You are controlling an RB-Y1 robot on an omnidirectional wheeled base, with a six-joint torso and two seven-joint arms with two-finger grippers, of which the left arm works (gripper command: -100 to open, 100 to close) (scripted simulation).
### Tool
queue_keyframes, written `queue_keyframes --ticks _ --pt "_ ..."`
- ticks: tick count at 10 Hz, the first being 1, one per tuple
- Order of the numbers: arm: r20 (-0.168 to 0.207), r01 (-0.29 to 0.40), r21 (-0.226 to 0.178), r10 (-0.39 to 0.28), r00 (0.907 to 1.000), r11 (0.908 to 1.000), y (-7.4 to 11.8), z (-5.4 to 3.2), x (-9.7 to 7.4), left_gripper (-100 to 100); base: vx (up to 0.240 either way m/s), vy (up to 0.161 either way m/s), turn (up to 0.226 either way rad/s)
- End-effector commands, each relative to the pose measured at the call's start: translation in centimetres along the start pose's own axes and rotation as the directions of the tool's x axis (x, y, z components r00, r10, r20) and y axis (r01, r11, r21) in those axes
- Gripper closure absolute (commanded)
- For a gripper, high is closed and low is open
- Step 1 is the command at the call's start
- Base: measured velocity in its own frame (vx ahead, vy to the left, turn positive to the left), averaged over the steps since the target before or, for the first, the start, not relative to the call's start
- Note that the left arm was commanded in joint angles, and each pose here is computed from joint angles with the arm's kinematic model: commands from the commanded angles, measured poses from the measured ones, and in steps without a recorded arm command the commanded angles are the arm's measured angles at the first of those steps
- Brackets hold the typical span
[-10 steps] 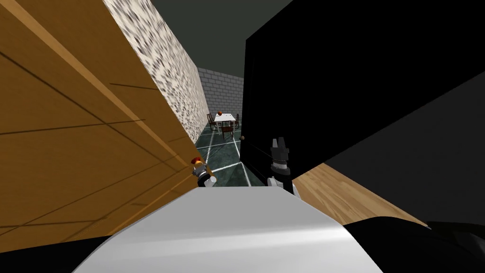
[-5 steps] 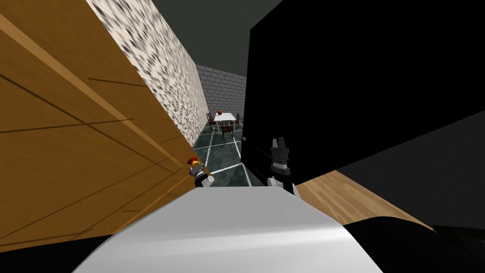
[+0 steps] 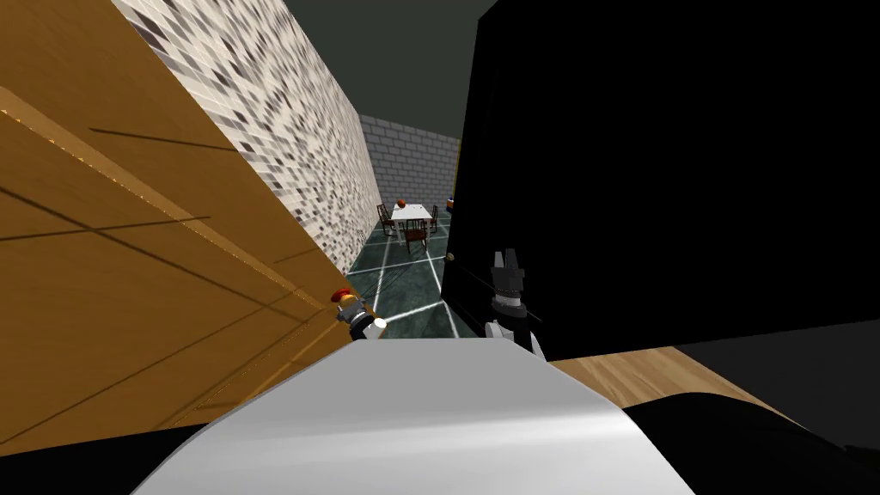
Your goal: Push the door open
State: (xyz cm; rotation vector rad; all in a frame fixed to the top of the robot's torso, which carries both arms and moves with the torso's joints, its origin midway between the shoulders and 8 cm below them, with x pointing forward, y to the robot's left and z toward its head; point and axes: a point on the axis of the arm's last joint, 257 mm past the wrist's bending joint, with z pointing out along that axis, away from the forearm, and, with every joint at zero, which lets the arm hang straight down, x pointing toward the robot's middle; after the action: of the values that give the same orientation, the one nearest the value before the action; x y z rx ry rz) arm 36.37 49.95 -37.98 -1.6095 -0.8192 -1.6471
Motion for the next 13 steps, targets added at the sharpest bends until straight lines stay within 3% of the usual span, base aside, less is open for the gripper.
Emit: queue_keyframes --ticks 1,4,5,6,7,8,9,10,12,13 --pt "-0.003 0.0 0.056 0.0 1.0 0.9984 -2.2 0.09 0.1 100 0.197 0.109 0.061" --pt "0.035 0.02 0.1 -0.024 0.9991 0.9948 -2.3 -1.59 -1.2 100 0.204 0.064 0.067" --pt "0.03 0.019 0.08 -0.022 0.9993 0.9966 -1.8 -1.3 -1.0 100 0.091 -0.001 0.029" --pt "0.007 0.007 0.113 -0.007 0.9999 0.9936 -3.7 -0.09 -0.3 100 0.047 0.113 0.037" --pt "0.007 0.007 0.113 -0.007 0.9999 0.9936 -3.7 -0.09 -0.3 100 0.064 0.138 0.02" --pt "-0.003 0.001 0.135 0.0 1.0 0.9909 -4.9 0.59 0.1 100 0.117 0.125 0.042" --pt "-0.003 0.001 0.135 0.0 1.0 0.9909 -4.9 0.59 0.1 100 0.101 0.104 0.058" --pt "-0.011 -0.003 0.159 0.005 0.9999 0.9872 -6.1 1.12 0.4 100 0.121 0.132 0.072" --pt "0.002 -0.012 0.158 0.012 0.9999 0.9873 -6.2 0.85 -0.2 100 0.078 0.079 0.002" --pt "-0.015 -0.004 0.194 0.007 0.9999 0.9809 -7.6 1.46 0.5 100 0.119 0.071 0.075"
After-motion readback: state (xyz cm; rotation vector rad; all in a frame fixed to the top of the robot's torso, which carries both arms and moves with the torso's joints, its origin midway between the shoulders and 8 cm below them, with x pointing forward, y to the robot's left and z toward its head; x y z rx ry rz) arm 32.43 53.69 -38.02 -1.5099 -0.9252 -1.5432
